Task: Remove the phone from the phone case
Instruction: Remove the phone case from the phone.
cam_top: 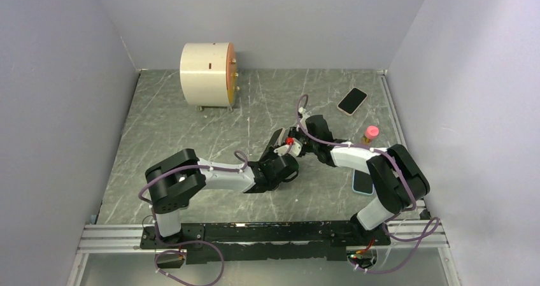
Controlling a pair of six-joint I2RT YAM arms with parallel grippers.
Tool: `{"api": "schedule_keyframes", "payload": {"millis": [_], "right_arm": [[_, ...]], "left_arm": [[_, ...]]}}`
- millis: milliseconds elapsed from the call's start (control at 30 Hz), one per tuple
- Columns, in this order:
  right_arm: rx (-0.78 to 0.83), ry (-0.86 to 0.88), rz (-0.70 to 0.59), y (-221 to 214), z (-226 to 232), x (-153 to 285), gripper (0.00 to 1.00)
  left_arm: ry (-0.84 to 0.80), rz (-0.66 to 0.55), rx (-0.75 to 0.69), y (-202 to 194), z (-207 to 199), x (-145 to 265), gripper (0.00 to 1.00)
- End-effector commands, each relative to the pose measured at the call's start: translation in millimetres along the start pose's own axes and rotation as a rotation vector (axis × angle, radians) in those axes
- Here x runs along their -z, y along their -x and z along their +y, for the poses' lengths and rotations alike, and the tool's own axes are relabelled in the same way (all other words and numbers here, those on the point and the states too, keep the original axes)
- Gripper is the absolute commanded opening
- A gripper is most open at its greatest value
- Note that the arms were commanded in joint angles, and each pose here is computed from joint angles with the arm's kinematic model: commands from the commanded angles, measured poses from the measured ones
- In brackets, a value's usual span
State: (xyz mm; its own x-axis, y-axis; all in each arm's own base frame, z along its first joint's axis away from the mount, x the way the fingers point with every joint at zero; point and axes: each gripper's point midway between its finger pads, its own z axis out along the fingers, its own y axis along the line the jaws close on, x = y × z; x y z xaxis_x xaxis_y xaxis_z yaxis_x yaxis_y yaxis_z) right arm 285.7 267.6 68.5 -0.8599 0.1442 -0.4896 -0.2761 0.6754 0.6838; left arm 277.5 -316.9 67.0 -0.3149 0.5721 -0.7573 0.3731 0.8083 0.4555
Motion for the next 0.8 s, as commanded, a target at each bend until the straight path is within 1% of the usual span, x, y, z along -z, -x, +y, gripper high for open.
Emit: {"api": "schedule_keyframes", "payload": {"millis": [0,167,300,500,600,767], "right_arm": [[0.03,0.042,-0.119,37.1,21.9,-0.9,0.0],[-0.004,-0.032,-0.146,43.0,5.3,-5.9,0.0],[-0.027,-0.071,-0.163,50.6,-4.8,-9.9,0.0],[-0.016,-0.122,-0.171,63.0,-18.0,-13.1,0.0],[-0.001,-0.133,-0.157,67.4,-27.9,-9.3,0.0],[0.031,-0.141,-0.072,67.9,-48.1,1.8,0.0]], "left_arm": [[-0.019,-0.072,0.047,29.9,1.2,22.1,0.03],[-0.067,-0.09,0.087,37.4,-0.1,39.4,0.02],[-0.1,-0.071,0.103,30.3,3.9,49.9,0.03],[-0.134,-0.088,0.142,30.7,14.4,65.9,0.02],[-0.121,-0.096,0.135,28.9,25.6,70.1,0.03],[-0.044,-0.038,0.137,18.8,46.6,63.2,0.02]]}}
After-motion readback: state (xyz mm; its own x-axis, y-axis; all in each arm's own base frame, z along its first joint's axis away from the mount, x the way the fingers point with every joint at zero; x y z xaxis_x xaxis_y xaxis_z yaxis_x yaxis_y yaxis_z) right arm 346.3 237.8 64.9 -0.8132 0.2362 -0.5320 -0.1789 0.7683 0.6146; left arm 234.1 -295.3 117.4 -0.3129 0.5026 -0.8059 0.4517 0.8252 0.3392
